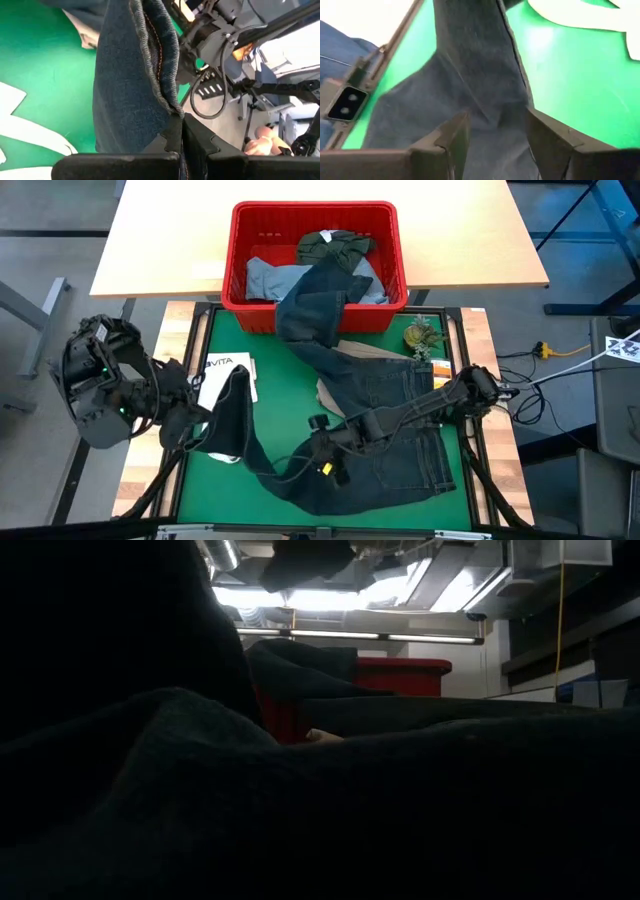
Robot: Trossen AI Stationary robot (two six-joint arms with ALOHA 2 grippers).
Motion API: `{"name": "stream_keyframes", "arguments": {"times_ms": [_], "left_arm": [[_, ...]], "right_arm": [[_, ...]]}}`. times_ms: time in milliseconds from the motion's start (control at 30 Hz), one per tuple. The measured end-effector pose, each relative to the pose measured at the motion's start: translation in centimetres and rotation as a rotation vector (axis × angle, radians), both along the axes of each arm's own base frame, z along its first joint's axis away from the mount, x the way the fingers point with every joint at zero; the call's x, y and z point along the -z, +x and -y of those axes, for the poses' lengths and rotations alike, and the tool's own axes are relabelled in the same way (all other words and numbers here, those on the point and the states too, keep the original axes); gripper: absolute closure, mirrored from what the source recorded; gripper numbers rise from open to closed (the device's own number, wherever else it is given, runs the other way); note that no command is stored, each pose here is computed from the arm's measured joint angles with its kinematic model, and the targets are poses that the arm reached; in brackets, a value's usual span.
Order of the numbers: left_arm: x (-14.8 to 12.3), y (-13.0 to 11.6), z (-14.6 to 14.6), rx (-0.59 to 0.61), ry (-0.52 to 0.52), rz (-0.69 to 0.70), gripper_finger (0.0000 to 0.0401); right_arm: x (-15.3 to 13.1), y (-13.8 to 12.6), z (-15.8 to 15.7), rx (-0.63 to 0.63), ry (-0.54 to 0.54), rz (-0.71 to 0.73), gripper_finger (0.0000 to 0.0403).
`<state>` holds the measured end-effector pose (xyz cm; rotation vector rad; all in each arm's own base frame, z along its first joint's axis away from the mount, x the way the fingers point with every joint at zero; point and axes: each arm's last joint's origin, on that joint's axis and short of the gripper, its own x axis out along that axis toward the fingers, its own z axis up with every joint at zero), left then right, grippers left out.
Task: Fold Laundry from Bin
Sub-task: Fold the dark blue jeans
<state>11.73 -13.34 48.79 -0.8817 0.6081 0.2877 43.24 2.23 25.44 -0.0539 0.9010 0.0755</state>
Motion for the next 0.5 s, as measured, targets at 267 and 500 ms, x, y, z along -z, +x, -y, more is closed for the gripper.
{"name": "stream_keyframes", "arguments": {"times_ms": [267, 500], "left_arm": [[-0.4, -0.3, -0.8, -0.033, -0.005, 0.035, 0.0401], [-0.2, -0.2, -0.7, -0.012, -0.022, 0.005, 0.0401]], "right_arm": [[-2.0, -2.4, 1.6, -0.019, 0.043, -0.095, 0.0217], [-1.1, -2.5, -3.1, -0.211, 0.109, -0.059, 0.0217]]}}
